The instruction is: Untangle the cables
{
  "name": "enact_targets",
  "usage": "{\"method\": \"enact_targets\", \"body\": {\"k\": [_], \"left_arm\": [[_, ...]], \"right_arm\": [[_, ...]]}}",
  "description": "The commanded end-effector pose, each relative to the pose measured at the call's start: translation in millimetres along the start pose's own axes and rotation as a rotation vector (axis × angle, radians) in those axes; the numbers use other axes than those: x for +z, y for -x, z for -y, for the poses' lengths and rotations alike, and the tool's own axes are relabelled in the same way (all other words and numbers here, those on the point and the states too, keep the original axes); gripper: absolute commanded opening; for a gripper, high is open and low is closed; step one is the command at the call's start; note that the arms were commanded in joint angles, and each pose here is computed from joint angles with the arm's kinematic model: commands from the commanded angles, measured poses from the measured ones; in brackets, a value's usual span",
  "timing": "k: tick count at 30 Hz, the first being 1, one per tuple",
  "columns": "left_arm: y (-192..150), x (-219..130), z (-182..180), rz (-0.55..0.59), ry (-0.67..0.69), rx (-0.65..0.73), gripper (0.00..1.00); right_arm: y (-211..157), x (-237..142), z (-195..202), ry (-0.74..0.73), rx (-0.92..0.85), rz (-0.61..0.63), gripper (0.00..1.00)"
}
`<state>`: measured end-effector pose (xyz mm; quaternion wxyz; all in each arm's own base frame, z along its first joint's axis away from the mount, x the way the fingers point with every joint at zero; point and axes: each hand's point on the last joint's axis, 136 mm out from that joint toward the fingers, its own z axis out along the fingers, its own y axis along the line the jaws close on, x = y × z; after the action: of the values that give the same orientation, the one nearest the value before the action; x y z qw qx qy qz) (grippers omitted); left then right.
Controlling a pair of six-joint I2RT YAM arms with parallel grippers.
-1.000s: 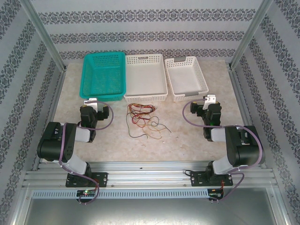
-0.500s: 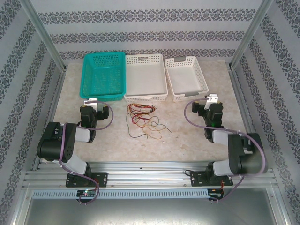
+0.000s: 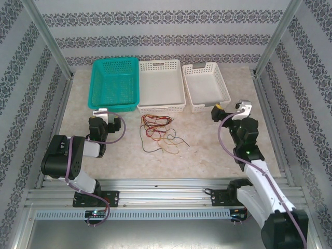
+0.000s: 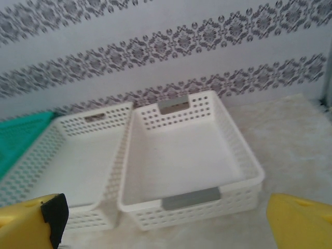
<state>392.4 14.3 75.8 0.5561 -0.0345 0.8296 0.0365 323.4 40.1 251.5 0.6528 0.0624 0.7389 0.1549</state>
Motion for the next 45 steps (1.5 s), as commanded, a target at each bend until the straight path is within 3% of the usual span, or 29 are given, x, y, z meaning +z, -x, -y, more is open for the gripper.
{"method": "enact_targets", "body": {"k": [1, 3, 7, 13, 19, 29, 36, 41, 45], "left_arm": [[14, 2, 0, 0.043, -0.008, 0.013, 1.0], [14, 2, 0, 0.043, -0.009, 0.012, 1.0], [14, 2, 1, 0.043, -0.011, 0.014, 1.0], [14, 2, 1, 0.043, -0.011, 0.014, 1.0], [14, 2, 1, 0.041, -0.014, 0.013, 1.0], [38, -22, 0, 0.043, -0.019, -0.007, 1.0], [68, -52, 4, -0.147, -0.029, -0.236, 1.0], [84, -93, 39, -0.169, -0.254, -0.394, 1.0], [76, -118, 31, -0.217, -0.201, -0.6, 1.0]], "right_arm": [[8, -17, -20, 0.111, 0.238, 0.002, 0.98], [10, -21, -20, 0.112, 0.298, 0.012, 0.98], [5, -20, -39, 0.189, 0.23, -0.052, 0.98], [-19, -21, -48, 0.171, 0.211, -0.14, 0.98], [-48, -24, -63, 0.141, 0.097, -0.305, 0.98], [-73, -39, -78, 0.108, -0.058, -0.387, 0.98], [-79, -46, -91, 0.11, -0.125, -0.422, 0.98], [-85, -49, -98, 0.125, -0.143, -0.443, 0.98], [-98, -51, -106, 0.159, -0.147, -0.492, 0.98]]}}
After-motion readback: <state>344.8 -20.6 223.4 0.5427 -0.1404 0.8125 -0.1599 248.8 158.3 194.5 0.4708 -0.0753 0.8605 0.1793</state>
